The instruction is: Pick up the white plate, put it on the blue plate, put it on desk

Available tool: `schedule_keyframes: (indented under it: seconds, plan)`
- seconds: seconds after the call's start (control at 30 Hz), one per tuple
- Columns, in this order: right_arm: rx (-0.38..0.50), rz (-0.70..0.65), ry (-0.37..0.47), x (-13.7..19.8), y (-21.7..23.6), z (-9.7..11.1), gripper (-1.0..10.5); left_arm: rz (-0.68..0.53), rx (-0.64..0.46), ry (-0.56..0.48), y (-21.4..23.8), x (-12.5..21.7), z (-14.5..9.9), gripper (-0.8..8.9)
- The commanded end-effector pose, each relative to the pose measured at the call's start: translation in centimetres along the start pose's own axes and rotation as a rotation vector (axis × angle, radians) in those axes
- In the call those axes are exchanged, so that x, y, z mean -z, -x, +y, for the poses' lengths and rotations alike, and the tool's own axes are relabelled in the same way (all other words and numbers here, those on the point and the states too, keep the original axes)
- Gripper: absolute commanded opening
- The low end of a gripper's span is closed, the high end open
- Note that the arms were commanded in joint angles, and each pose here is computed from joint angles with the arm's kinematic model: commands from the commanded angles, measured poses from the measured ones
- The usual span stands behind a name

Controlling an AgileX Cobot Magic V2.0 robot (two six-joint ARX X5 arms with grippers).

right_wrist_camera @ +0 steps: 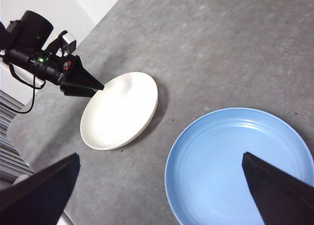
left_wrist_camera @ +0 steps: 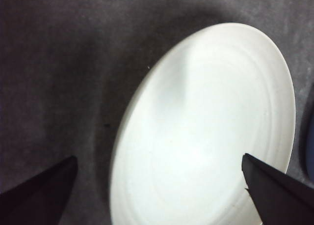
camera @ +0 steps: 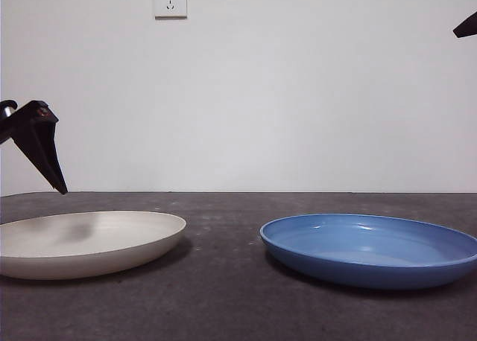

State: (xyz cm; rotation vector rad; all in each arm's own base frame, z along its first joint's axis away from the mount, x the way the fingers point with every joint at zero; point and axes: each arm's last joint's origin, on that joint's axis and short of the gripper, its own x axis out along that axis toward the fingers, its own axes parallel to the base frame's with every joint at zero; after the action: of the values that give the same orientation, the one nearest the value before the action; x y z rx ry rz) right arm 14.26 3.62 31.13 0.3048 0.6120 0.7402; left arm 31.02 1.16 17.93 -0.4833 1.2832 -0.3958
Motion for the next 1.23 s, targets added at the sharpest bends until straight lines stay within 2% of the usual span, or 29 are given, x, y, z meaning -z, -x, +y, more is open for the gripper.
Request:
schedule_keyframes:
  seconds: [0.03,0.13,0.3,0.53,0.6,0.73,0.93,1.07,1.23]
  plan:
    - [-0.005,-0.012,0.029,-0.5,0.1,0.3,6.5,0.008,0.01,0.0,-0.5,-0.5,0.3,5.33]
    - [-0.005,-0.012,0.03,-0.5,0.1,0.3,6.5,0.007,0.004,-0.001,-0.5,-0.5,0.4,4.72]
    - [-0.005,-0.012,0.03,-0.5,0.1,0.3,6.5,0.0,-0.092,0.004,-0.6,-0.6,0.7,2.09]
    - [-0.005,-0.012,0.03,-0.5,0.1,0.3,6.5,0.034,-0.099,0.023,-1.7,-0.6,1.4,2.02]
    - [-0.005,-0.012,0.03,-0.5,0.1,0.3,6.5,0.043,-0.097,0.02,-2.0,-0.6,1.4,1.66]
    - [-0.006,-0.012,0.03,-0.4,0.1,0.3,6.5,0.043,-0.098,0.019,-2.2,-0.6,1.4,0.21]
    - [-0.005,-0.012,0.03,-0.5,0.1,0.3,6.5,0.03,-0.098,0.012,-1.6,-1.2,1.1,0.08]
    - [-0.004,-0.01,0.021,-0.3,0.3,0.3,6.4,0.039,-0.095,-0.002,-0.3,-2.1,-0.5,0.09]
    - [0.044,-0.003,0.007,-0.1,1.2,0.9,6.4,0.052,-0.08,-0.045,1.4,-2.9,-4.5,0.09]
